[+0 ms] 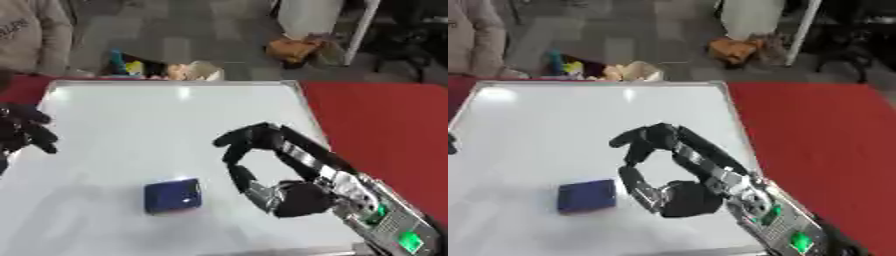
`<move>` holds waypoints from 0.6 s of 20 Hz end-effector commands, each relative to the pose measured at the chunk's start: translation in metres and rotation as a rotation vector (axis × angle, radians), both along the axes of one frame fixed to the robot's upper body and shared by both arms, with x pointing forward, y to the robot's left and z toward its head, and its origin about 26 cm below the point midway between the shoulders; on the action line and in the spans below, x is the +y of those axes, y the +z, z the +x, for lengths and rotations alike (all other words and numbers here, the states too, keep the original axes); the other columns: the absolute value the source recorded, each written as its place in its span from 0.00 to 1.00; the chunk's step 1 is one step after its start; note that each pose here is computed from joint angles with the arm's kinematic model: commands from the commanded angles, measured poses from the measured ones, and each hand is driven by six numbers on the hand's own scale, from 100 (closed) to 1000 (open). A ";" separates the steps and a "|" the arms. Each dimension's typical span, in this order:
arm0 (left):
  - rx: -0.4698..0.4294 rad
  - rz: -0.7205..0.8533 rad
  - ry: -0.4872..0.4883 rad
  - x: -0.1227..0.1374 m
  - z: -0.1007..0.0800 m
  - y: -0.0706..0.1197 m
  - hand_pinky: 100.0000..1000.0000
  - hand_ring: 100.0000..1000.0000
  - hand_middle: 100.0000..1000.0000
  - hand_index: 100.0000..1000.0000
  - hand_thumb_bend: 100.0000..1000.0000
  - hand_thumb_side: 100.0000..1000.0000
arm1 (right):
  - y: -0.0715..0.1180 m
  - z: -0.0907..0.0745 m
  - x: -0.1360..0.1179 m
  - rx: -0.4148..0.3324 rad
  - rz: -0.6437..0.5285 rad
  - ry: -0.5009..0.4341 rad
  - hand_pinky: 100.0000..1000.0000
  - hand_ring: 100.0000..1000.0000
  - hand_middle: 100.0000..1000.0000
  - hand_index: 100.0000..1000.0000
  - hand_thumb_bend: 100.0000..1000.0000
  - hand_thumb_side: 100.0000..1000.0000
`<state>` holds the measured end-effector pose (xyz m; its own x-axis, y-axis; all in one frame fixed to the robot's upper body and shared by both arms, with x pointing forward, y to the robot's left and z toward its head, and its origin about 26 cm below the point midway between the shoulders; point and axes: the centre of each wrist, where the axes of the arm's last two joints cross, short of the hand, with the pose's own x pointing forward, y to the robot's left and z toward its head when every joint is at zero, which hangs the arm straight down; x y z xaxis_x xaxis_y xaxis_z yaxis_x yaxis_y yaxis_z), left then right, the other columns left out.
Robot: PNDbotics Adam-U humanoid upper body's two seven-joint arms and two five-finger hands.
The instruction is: Wipe the whiteboard clean with a brush.
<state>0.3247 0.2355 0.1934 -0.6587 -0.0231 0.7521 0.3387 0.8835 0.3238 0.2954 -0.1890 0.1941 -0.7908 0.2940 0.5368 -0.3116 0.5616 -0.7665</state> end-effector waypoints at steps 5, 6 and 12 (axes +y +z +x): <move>-0.044 0.004 -0.043 -0.004 -0.003 0.014 0.43 0.49 0.54 1.00 0.20 0.78 | 0.016 -0.002 0.011 -0.069 -0.078 0.045 0.63 0.66 0.50 0.81 0.00 0.56; -0.046 0.004 -0.046 -0.005 -0.004 0.014 0.43 0.49 0.54 1.00 0.20 0.78 | 0.016 -0.002 0.012 -0.071 -0.083 0.049 0.63 0.66 0.50 0.81 0.00 0.56; -0.049 -0.001 -0.054 -0.006 -0.004 0.016 0.43 0.49 0.54 1.00 0.20 0.79 | 0.014 0.001 0.021 -0.083 -0.136 0.076 0.64 0.67 0.52 0.83 0.00 0.57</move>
